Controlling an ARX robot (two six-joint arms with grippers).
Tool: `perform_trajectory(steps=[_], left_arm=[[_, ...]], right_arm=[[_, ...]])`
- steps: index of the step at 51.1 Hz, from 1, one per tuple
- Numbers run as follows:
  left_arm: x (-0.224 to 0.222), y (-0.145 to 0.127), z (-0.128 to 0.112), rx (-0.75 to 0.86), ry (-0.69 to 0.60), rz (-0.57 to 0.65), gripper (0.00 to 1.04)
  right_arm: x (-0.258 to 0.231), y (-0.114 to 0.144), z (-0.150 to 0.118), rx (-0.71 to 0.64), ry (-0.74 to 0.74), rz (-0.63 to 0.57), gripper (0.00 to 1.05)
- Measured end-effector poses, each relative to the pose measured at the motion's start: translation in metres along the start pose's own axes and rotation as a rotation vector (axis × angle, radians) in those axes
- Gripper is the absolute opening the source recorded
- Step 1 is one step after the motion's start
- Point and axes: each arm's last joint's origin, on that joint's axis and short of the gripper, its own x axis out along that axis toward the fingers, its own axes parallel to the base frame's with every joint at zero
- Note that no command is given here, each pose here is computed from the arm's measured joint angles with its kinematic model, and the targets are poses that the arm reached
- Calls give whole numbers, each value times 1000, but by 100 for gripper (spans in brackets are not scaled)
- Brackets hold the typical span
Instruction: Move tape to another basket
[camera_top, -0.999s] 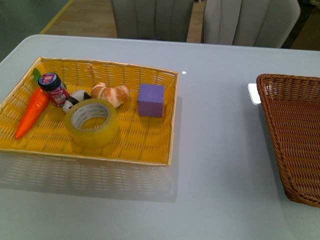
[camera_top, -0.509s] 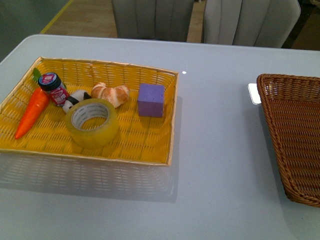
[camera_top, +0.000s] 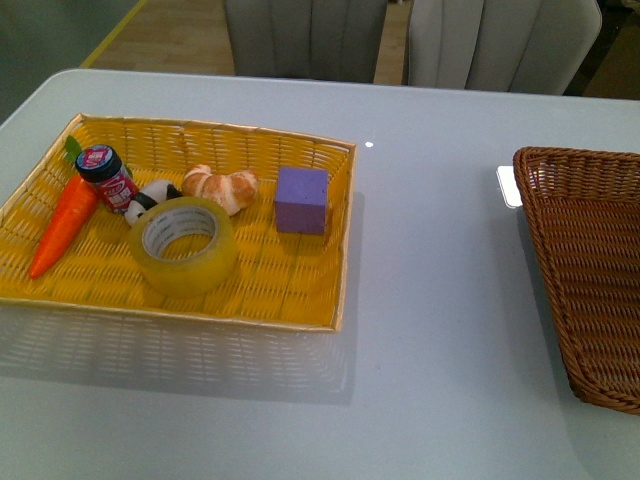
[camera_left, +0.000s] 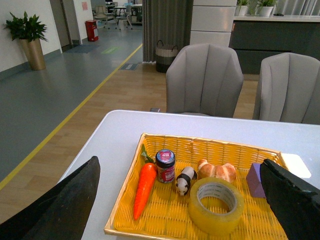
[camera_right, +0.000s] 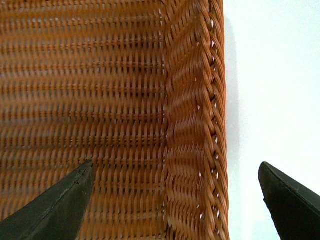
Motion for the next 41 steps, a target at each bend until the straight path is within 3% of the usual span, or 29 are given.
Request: perform_trajectory(steps=[22,33,41], left_arm=[[0,0,0,0,0,0,96],[0,0,0,0,0,0,96],[0,0,0,0,0,0,96]], right_arm=[[42,-7,-12,-7,88,-24,96],[46,-5,-17,-14,106,-22,60],[42,11,-22,-35,120,4,34]])
